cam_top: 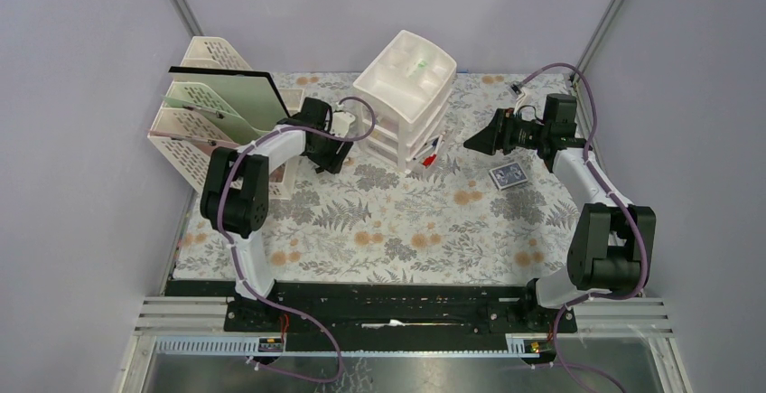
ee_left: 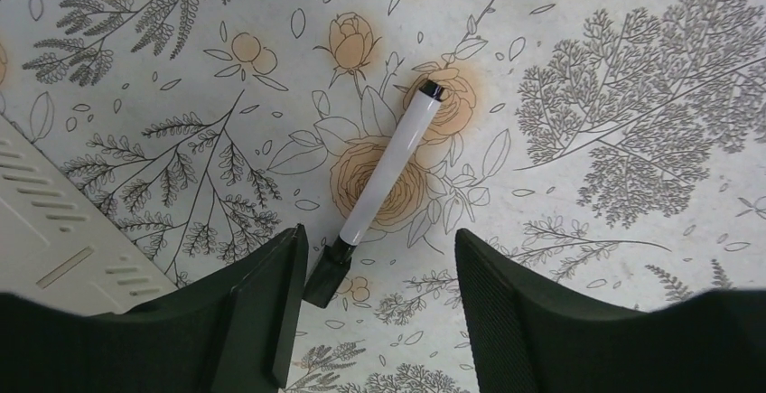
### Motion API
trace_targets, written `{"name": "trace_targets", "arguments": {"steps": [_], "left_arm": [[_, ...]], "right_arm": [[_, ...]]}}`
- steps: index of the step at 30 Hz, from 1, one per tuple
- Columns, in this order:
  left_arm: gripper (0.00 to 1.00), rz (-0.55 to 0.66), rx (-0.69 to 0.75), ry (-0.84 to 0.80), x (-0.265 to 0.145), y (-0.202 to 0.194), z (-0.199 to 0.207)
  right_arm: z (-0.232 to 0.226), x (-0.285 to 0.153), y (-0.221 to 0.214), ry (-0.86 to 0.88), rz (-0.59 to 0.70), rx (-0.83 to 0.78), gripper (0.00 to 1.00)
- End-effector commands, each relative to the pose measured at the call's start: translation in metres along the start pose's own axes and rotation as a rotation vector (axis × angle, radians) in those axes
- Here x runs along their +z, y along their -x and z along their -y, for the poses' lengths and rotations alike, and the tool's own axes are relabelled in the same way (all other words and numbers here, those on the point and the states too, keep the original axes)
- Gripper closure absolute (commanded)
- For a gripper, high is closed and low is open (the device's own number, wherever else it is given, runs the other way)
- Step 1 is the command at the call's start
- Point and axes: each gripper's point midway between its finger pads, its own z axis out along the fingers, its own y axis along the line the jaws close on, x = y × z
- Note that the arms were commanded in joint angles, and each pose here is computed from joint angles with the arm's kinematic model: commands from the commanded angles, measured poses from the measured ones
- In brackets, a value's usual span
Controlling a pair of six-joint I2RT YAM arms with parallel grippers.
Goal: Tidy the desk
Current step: Pick up the stationery from the center of the board.
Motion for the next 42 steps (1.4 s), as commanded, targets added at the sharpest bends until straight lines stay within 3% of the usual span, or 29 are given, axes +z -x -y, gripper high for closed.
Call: {"name": "trace_targets", "arguments": {"steps": [1,8,11,21,31,42], "left_arm": [[0.38,0.016,0.036,0.025,0.003,0.011,-0.012],[0.58,-0.008,0.026,0.008,0.010,0.002,-0.009],[0.74,-0.023,0.009,-0.003,0.013,-0.006,-0.005],[0.94,-0.034,-0.121,-0.076,0.004,-0.026,0.022],[0.99,0.118,-0.316,-0.268,-0.040,-0.027,0.081],[1.00,0.420,-0.424,-0.605,-0.113,-0.007,0.154]], "right_arm": [[-0.006,-0.003,0.004,0.021,0.011,-0.029,0.30],[-0.003,-0.004,0.005,0.018,0.011,-0.022,0.30],[-0.003,-0.003,0.005,0.019,0.010,-0.018,0.30],[-0.005,-0.003,0.007,0.037,0.017,-0.020,0.30],[-0.021,-0.004,0.008,0.114,0.033,-0.036,0.30],[-0.042,-0.002,0.001,0.212,0.033,-0.039,0.29]]}}
